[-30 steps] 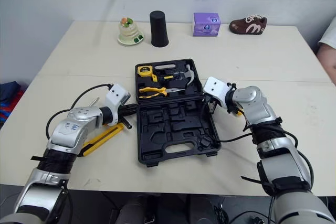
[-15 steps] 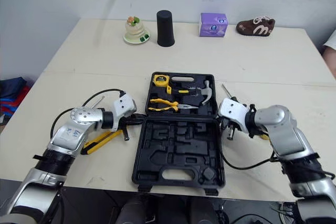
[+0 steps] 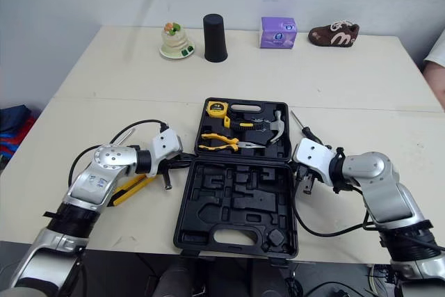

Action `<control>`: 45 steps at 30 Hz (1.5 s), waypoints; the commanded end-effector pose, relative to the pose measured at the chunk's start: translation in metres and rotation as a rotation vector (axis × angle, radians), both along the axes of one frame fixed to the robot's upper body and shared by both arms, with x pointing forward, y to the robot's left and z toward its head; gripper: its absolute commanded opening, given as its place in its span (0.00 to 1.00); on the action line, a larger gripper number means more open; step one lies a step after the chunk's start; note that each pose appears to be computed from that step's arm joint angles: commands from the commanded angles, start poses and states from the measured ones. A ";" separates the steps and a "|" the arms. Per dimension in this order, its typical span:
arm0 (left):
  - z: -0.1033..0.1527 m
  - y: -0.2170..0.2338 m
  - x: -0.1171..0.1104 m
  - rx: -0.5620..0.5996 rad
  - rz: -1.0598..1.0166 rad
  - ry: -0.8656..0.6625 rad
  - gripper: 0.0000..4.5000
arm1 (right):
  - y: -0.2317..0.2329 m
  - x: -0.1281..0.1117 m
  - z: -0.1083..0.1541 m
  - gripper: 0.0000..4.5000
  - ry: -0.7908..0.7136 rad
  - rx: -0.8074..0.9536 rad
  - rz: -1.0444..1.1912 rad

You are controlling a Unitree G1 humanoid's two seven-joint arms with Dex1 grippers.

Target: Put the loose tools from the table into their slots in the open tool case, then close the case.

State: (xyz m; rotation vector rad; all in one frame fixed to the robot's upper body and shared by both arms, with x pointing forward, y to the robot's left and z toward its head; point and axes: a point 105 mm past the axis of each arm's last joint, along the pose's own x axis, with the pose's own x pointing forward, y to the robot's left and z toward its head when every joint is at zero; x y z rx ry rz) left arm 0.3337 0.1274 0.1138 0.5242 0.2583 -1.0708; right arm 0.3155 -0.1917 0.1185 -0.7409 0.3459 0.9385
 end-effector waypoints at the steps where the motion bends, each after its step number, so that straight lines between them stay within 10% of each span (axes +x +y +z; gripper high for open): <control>1: 0.043 0.018 -0.001 -0.098 0.039 -0.110 0.15 | -0.009 -0.003 0.043 0.00 -0.134 0.085 0.031; 10: 0.077 0.155 -0.036 -0.116 0.273 -0.246 1.00 | -0.098 -0.063 0.089 0.87 -0.328 0.159 -0.168; 12: 0.075 0.189 -0.045 -0.127 0.383 -0.265 1.00 | -0.117 -0.076 0.093 1.00 -0.387 0.161 -0.230; 23: 0.054 0.334 -0.112 -0.081 0.994 -0.304 1.00 | -0.233 -0.158 0.042 1.00 -0.375 0.139 -0.705; 30: 0.051 0.322 -0.114 -0.121 0.941 -0.252 1.00 | -0.253 -0.174 0.026 1.00 -0.353 0.131 -0.778; 45: 0.039 0.212 -0.052 -0.131 0.684 0.087 1.00 | -0.041 -0.104 0.078 1.00 -0.424 0.598 0.055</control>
